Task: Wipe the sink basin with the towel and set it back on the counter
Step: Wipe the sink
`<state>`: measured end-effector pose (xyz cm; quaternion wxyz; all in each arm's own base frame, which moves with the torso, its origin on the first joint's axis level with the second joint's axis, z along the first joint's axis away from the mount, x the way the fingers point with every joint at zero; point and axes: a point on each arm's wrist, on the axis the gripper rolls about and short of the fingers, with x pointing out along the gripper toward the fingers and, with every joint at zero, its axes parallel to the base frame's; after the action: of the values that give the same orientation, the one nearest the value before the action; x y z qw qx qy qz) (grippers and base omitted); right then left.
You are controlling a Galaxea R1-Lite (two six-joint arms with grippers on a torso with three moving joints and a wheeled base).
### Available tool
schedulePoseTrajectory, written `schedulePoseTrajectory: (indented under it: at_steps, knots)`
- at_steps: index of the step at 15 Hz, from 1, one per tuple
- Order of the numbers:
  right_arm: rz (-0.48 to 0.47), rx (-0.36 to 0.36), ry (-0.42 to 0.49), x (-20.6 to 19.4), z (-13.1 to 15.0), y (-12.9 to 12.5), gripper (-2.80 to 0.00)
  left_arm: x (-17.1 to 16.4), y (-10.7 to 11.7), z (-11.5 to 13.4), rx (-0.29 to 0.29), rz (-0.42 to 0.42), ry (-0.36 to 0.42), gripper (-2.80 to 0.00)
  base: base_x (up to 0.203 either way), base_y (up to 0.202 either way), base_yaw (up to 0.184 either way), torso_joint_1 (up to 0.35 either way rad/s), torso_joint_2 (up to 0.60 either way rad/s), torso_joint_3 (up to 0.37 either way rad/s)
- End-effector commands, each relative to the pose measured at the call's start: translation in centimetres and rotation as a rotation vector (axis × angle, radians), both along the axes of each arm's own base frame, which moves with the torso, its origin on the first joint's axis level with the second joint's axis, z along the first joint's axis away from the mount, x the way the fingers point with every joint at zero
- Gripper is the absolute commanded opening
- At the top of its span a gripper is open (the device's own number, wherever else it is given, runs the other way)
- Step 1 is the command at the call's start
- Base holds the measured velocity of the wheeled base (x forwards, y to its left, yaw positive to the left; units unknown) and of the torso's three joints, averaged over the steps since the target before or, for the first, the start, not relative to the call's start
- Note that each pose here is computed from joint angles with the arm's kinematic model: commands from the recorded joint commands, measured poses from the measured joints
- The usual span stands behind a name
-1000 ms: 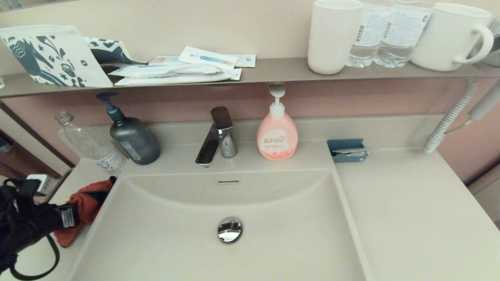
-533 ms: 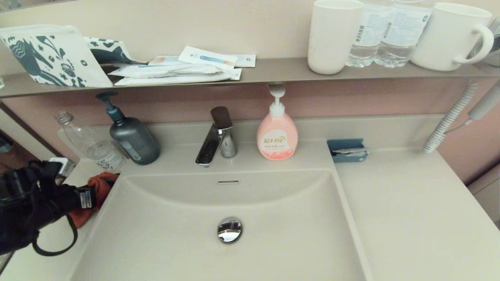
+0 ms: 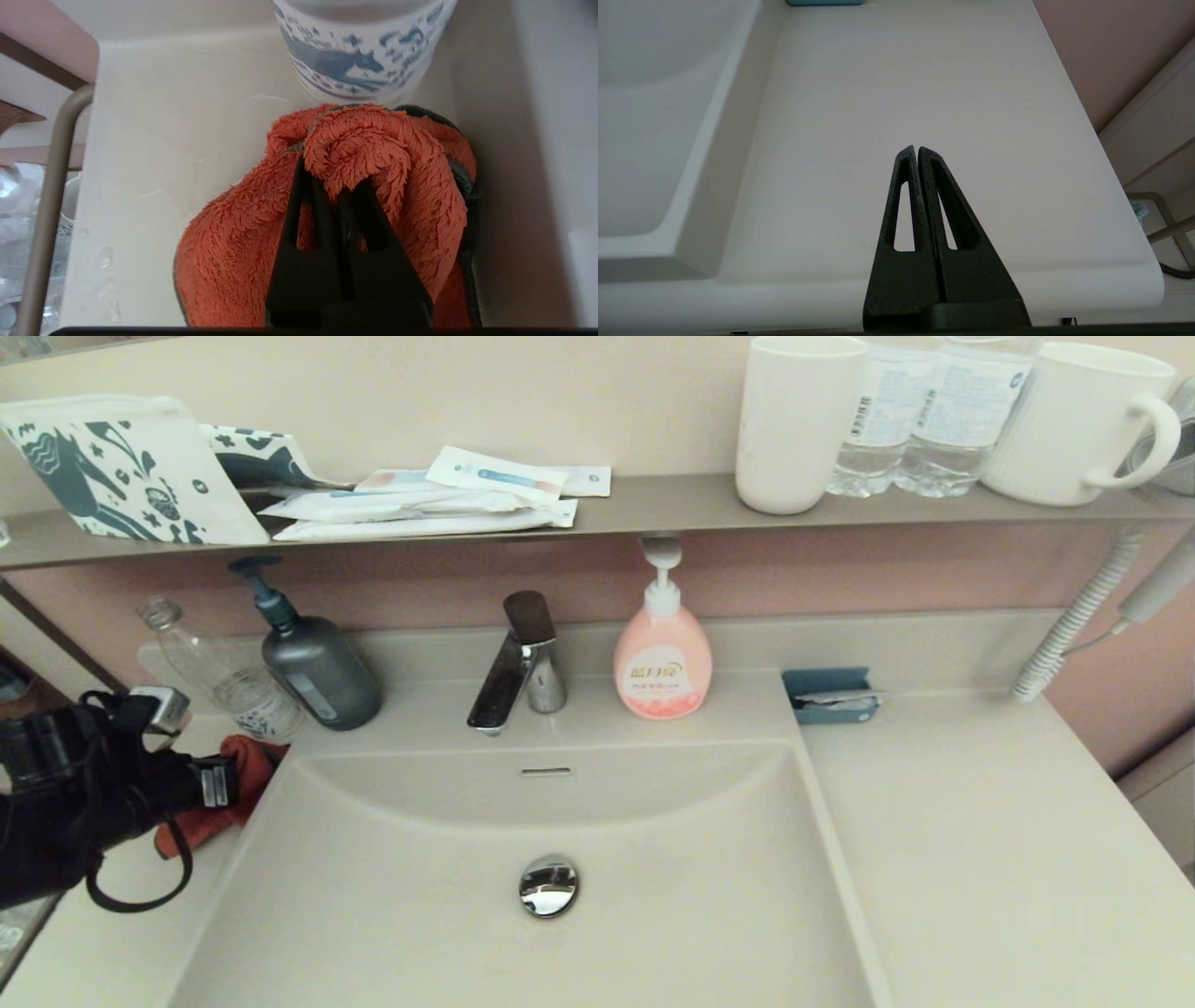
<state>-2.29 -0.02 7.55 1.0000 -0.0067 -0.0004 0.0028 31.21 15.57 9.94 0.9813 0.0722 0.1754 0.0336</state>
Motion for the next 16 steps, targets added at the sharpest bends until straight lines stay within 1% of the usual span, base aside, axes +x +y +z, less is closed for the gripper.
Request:
schedulePoseTrajectory:
  at_steps: [1, 5, 8, 10, 12, 14, 16]
  knots:
    - [0.001, 0.0, 0.001, 0.0, 0.0, 0.0, -2.8, 0.0, 0.1, 0.2, 0.005, -0.001, -0.008, -2.8, 0.0, 0.0, 0.0, 0.0, 0.0, 0.0]
    - [0.001, 0.0, 0.001, 0.0, 0.0, 0.0, -2.8, -1.2, 0.5, -1.0, -0.021, 0.023, 0.037, -2.8, 0.0, 0.0, 0.0, 0.0, 0.0, 0.0]
    - [0.001, 0.0, 0.001, 0.0, 0.0, 0.0, -2.8, -3.4, 2.0, -1.3, -0.046, 0.055, 0.049, -2.8, 0.0, 0.0, 0.0, 0.0, 0.0, 0.0]
    - [0.001, 0.0, 0.001, 0.0, 0.0, 0.0, -2.8, -4.9, 2.6, -1.4, -0.055, 0.077, 0.059, -2.8, 0.0, 0.0, 0.0, 0.0, 0.0, 0.0]
    - [0.001, 0.0, 0.001, 0.0, 0.0, 0.0, -2.8, -6.3, 2.5, -1.4, -0.061, 0.091, 0.071, -2.8, 0.0, 0.0, 0.0, 0.0, 0.0, 0.0]
    - [0.001, 0.0, 0.001, 0.0, 0.0, 0.0, -2.8, -8.1, 1.9, -1.4, -0.083, 0.092, 0.085, -2.8, 0.0, 0.0, 0.0, 0.0, 0.0, 0.0]
    - [0.001, 0.0, 0.001, 0.0, 0.0, 0.0, -2.8, -9.7, 1.9, -1.2, -0.092, 0.118, 0.086, -2.8, 0.0, 0.0, 0.0, 0.0, 0.0, 0.0]
